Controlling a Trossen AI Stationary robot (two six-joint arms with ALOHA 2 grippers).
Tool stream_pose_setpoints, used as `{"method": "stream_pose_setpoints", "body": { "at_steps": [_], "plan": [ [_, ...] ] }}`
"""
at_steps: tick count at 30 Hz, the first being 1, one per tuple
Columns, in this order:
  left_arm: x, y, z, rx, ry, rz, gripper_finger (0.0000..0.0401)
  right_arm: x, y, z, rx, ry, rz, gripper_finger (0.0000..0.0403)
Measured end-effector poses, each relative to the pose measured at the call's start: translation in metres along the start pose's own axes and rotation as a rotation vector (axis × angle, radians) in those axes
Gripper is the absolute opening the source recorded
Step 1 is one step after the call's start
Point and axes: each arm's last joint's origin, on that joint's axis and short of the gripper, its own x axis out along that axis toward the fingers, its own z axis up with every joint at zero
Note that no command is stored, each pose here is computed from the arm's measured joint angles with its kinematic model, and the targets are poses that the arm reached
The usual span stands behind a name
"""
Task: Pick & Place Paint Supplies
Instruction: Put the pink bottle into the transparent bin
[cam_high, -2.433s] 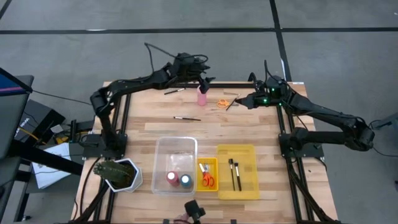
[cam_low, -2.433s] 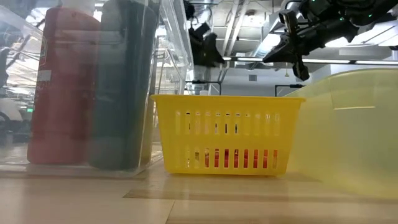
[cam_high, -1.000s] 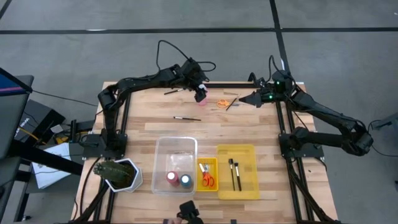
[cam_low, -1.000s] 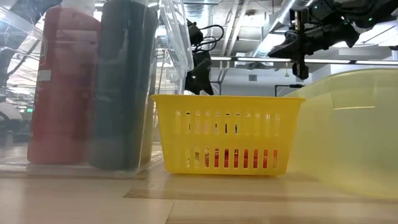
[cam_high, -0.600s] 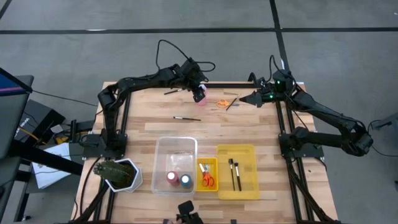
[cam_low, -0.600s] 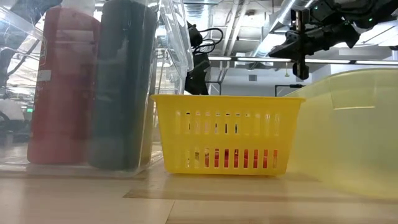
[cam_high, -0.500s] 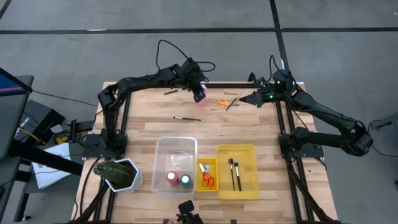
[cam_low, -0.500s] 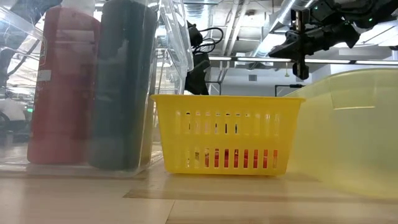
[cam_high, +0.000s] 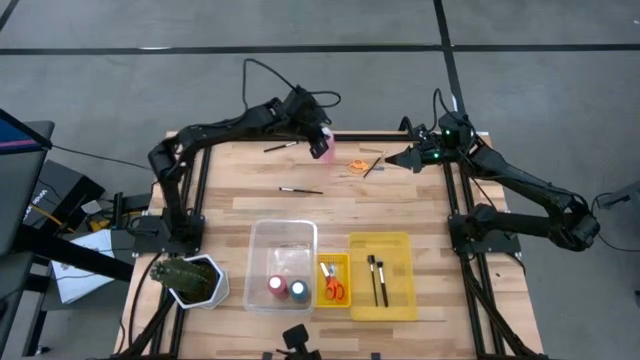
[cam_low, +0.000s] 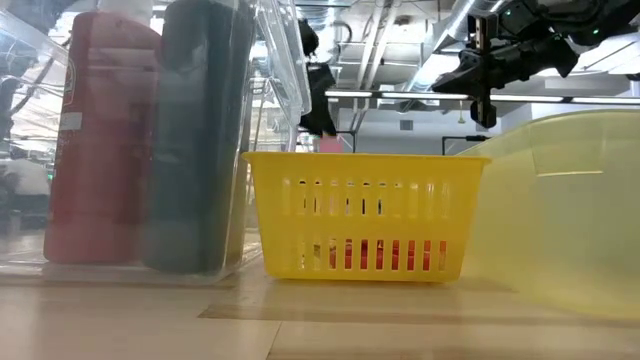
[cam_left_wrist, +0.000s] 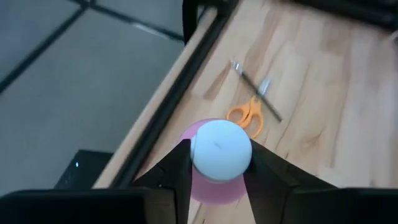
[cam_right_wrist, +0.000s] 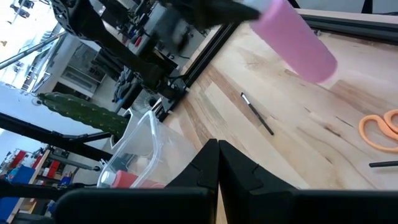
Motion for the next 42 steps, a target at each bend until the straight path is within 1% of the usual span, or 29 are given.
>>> {"method": "stream_pose_setpoints", "body": {
  "at_steps": [2, 6, 9, 12, 15, 18, 21, 25, 33, 38, 42],
  "plan": [
    [-0.015, -0.001, 0.004, 0.002, -0.013, -0.003, 0.0106, 0.000, 0.000, 0.000, 0.001, 0.001, 0.000, 0.0000],
    [-0.052, -0.013, 0.009, 0.001, 0.000, -0.022, 0.0106, 0.000, 0.000, 0.000, 0.006, 0.003, 0.000, 0.0000],
    [-0.086, -0.028, 0.013, 0.017, -0.017, -0.053, 0.0106, 0.000, 0.000, 0.000, 0.008, 0.003, 0.000, 0.0000],
    [-0.120, -0.045, 0.016, 0.016, -0.063, -0.089, 0.0106, 0.000, 0.000, 0.000, 0.010, 0.003, 0.000, 0.0000],
    [-0.153, -0.061, 0.020, -0.017, -0.136, -0.131, 0.0106, 0.000, 0.000, 0.000, 0.012, 0.003, 0.000, 0.0000],
    [-0.178, -0.078, 0.016, -0.041, -0.142, -0.171, 0.0106, 0.000, 0.000, 0.000, 0.021, 0.004, 0.000, 0.0000],
    [-0.192, -0.096, 0.008, -0.053, -0.104, -0.181, 0.0106, 0.000, 0.000, -0.001, 0.025, 0.006, -0.001, 0.0000],
    [-0.205, -0.121, 0.002, -0.085, -0.095, -0.197, 0.0106, 0.000, 0.000, -0.001, 0.031, 0.006, -0.001, 0.0000],
    [-0.223, -0.170, -0.014, -0.115, -0.053, -0.264, 0.0106, 0.000, -0.002, -0.004, 0.069, 0.033, -0.019, 0.0000],
    [-0.235, -0.193, -0.025, -0.164, -0.034, -0.288, 0.0106, 0.000, -0.003, -0.006, 0.084, 0.047, -0.027, 0.0000],
    [-0.243, -0.206, -0.038, -0.184, 0.041, -0.305, 0.0106, 0.000, -0.004, -0.007, 0.095, 0.057, -0.034, 0.0000]
  ]
}}
